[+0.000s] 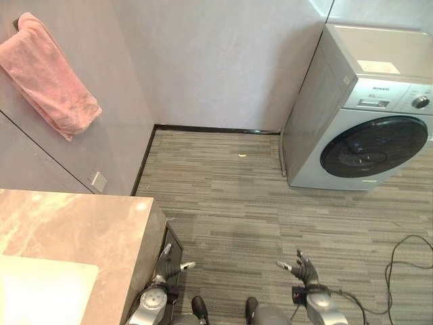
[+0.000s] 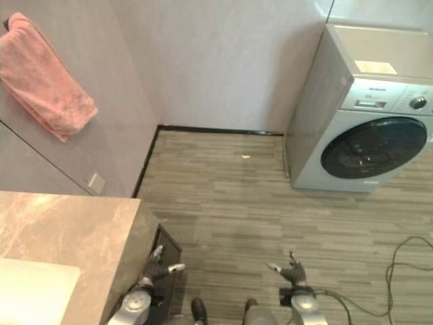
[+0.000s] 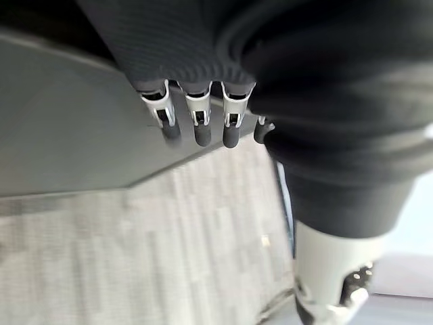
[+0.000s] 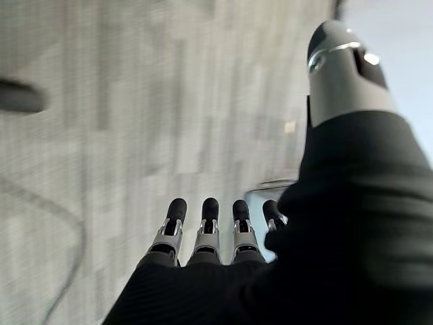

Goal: Put brush and paste in cup on sink, flatten towel.

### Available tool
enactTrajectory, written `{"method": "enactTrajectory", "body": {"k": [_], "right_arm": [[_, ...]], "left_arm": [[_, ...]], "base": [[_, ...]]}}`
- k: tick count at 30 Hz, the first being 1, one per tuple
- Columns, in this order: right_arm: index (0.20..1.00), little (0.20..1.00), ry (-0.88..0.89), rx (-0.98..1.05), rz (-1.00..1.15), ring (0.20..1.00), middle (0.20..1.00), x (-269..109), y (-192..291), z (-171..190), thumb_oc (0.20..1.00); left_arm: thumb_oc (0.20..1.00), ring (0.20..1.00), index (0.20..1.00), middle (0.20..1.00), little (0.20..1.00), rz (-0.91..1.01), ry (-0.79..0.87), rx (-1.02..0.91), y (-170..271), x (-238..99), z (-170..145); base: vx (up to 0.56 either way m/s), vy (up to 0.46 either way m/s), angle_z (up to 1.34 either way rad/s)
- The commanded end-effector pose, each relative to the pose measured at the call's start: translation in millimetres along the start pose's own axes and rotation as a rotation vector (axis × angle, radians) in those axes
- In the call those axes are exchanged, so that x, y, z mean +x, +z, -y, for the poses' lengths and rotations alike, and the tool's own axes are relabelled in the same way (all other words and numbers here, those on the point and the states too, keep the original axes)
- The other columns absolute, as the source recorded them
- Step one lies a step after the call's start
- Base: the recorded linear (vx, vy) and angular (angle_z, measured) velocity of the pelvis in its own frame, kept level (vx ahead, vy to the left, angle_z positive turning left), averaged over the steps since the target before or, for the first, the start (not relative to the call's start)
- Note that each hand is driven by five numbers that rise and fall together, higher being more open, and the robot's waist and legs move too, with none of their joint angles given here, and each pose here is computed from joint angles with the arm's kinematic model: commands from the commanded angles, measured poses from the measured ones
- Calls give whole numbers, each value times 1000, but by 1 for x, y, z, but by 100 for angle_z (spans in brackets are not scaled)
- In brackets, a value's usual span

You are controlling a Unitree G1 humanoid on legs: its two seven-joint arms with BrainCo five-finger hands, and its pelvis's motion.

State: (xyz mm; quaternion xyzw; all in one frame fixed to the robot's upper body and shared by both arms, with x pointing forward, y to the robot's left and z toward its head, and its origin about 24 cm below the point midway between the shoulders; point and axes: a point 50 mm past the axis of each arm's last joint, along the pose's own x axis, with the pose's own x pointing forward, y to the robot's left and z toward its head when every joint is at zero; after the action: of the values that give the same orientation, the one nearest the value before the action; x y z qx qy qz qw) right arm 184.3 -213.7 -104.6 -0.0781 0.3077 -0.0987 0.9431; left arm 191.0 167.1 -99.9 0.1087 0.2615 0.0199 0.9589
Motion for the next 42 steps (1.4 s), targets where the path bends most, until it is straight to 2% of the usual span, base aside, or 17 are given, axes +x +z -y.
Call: {"method": "enactTrajectory", "body": {"k": [1,8,11,17,23,27,33,42], "right_arm": [[1000,1000,17,66,126,1000,1000,2,26,-5,1000],[1000,1000,3,57,152,1000,1000,-3,26,-1,1000],[1000,1000,10,34,94,1000,1000,-6,10,2,1000],[1000,1000,-12,-35,80,1000,1000,-4,8,17,1000],[1000,1000,-50,-33,60,1000,1000,-2,5,24,1000],[1000,1000,-12,-89,78,1000,1000,-6,5,17,1000],[1000,1000,78,-112,61,1000,1000,-6,2,-6,1000],[1000,1000,119,-70,150,1000,1000,-6,22,-14,1000]], "left_arm": [[1000,1000,1000,1000,1000,39,139,33,9,7,-45],[1000,1000,1000,1000,1000,23,170,37,9,10,-52],[1000,1000,1000,1000,1000,5,161,61,6,12,-49],[1000,1000,1000,1000,1000,36,167,70,19,21,-50],[1000,1000,1000,1000,1000,3,171,79,13,21,-48],[1000,1000,1000,1000,1000,-52,191,98,4,21,-52],[1000,1000,1000,1000,1000,-105,233,103,-15,9,-66],[1000,1000,1000,1000,1000,-77,249,103,-9,9,-73]], "base": [[326,-55,11],[303,-135,15],[400,-184,41],[279,-270,30],[331,-51,17],[824,111,23],[423,159,-31],[409,127,52]]}}
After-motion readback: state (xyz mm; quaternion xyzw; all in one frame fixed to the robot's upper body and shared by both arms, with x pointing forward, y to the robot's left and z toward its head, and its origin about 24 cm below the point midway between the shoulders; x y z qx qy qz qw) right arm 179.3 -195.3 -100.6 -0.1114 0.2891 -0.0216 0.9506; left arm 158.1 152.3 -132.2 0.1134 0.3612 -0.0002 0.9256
